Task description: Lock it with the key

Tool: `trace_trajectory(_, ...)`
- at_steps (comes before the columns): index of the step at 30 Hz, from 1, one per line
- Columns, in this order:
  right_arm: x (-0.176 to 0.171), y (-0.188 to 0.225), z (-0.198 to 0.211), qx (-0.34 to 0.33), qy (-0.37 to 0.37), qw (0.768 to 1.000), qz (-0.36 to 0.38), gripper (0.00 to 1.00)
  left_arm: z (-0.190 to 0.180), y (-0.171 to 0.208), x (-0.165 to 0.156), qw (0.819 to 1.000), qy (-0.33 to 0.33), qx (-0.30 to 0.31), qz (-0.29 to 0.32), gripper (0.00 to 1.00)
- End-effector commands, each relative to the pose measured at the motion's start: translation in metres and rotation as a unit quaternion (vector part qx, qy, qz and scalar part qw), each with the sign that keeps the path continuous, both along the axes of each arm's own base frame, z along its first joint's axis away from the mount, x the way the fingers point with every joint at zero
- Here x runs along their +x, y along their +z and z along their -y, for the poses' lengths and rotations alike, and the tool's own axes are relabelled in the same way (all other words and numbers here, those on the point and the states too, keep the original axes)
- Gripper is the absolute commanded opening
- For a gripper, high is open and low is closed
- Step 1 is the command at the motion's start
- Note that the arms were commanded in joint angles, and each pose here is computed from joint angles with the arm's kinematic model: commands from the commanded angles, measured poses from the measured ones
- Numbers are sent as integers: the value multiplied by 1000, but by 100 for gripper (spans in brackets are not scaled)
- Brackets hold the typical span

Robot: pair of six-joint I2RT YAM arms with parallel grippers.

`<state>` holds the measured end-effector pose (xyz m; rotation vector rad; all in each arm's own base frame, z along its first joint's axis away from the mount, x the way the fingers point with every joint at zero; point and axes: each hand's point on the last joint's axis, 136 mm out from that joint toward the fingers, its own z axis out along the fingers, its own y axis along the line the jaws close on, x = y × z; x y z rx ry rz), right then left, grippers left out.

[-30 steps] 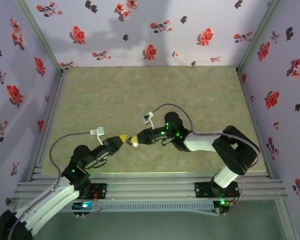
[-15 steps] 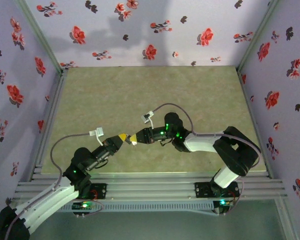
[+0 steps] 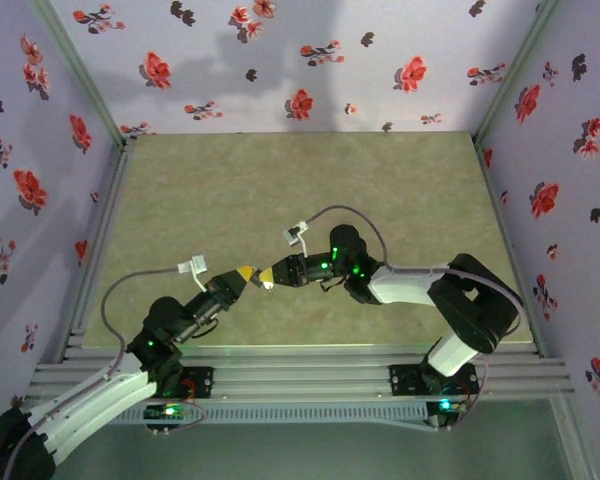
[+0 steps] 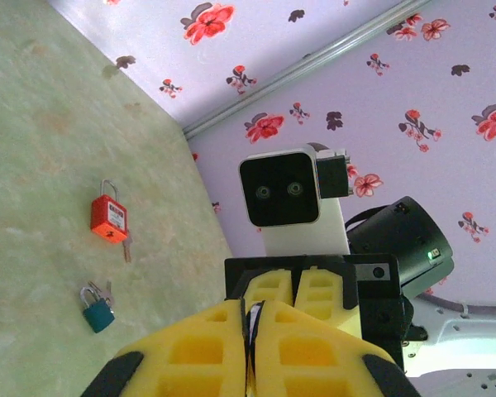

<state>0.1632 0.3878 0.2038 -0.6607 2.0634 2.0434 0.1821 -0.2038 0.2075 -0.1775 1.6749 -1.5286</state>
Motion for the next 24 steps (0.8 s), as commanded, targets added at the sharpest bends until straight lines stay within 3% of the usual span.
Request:
trace_trajectory(1,15,36,-5,41,-46,996,61,0,19,-17,-24,997,-76,17,-27,0)
trace_trajectory(18,5,24,9,-15,-45,994,99,30,-1,-14,-1,998,3,4,-61,0)
trace_trajectory(24,6,27,22,-44,-68,987,138,53,-7,-20,6,997,22,2,-79,0)
